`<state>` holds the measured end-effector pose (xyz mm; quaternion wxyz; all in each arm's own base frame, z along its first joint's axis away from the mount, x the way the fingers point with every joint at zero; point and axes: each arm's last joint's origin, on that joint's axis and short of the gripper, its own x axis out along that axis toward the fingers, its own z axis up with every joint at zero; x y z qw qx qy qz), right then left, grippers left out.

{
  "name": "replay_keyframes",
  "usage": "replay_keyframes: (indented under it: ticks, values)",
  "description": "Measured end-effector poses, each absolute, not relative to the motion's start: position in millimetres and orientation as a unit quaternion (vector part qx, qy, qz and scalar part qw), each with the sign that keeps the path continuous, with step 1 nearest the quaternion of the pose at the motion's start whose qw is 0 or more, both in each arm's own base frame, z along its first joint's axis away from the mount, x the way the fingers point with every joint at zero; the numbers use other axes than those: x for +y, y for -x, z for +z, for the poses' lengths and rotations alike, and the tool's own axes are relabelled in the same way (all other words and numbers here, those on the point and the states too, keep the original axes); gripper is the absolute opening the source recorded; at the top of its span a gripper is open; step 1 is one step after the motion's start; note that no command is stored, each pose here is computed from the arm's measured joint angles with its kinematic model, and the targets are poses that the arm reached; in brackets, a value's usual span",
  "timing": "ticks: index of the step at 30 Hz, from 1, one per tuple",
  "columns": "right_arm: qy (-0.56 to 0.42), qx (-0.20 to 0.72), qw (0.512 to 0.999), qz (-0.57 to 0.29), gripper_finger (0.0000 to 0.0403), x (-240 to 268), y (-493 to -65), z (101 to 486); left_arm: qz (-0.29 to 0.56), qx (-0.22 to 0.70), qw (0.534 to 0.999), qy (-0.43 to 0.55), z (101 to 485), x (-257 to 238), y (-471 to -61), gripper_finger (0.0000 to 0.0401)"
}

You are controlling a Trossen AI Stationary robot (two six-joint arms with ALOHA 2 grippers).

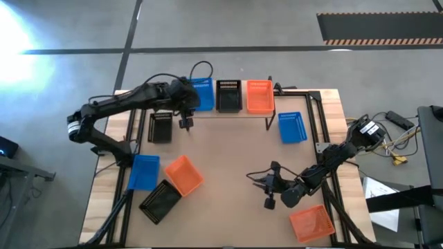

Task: Stack baskets on shelf by color
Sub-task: Stack the right orange bin on top of the orange bin on the shelf

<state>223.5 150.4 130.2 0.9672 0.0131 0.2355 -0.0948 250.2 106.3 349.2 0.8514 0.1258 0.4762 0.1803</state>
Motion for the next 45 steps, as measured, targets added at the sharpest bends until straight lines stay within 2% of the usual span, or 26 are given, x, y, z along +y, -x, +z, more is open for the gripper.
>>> replay_keyframes:
  ticks: [7, 17, 26, 31, 38, 41, 45]
  values:
    - [-0.044, 0.231, 0.969, -0.077, 0.0047, 168.8, -241.2, 157.5, 0.180, 0.424, 0.883, -0.094, 355.8, 79.3, -235.0, 0.0131]
    - [-0.046, 0.344, 0.926, -0.149, 0.0047, 201.1, -242.8, 212.9, 0.109, 0.297, 0.945, -0.081, 304.2, 22.8, -239.8, 0.0130]
    - [-0.196, 0.363, 0.893, -0.177, 0.0047, 235.9, -220.5, 241.9, 0.007, 0.137, 0.988, -0.066, 251.5, -35.3, -243.7, 0.0130]
    - [-0.270, 0.446, 0.830, -0.197, 0.0047, 261.6, -227.7, 247.5, -0.029, 0.079, 0.995, -0.060, 226.6, -55.5, -246.6, 0.0130]
    - [-0.318, 0.597, 0.665, -0.316, 0.0051, 297.2, -224.0, 241.5, -0.033, 0.085, 0.994, -0.061, 199.9, -62.0, -261.9, 0.0130]
    - [-0.345, 0.610, 0.630, -0.335, 0.0073, 315.3, -213.6, 236.5, -0.033, 0.092, 0.993, -0.063, 191.2, -63.8, -269.1, 0.0130]
    - [-0.371, 0.587, 0.619, -0.367, 0.0126, 331.2, -195.9, 230.4, -0.034, 0.098, 0.993, -0.065, 181.3, -65.6, -275.7, 0.0130]
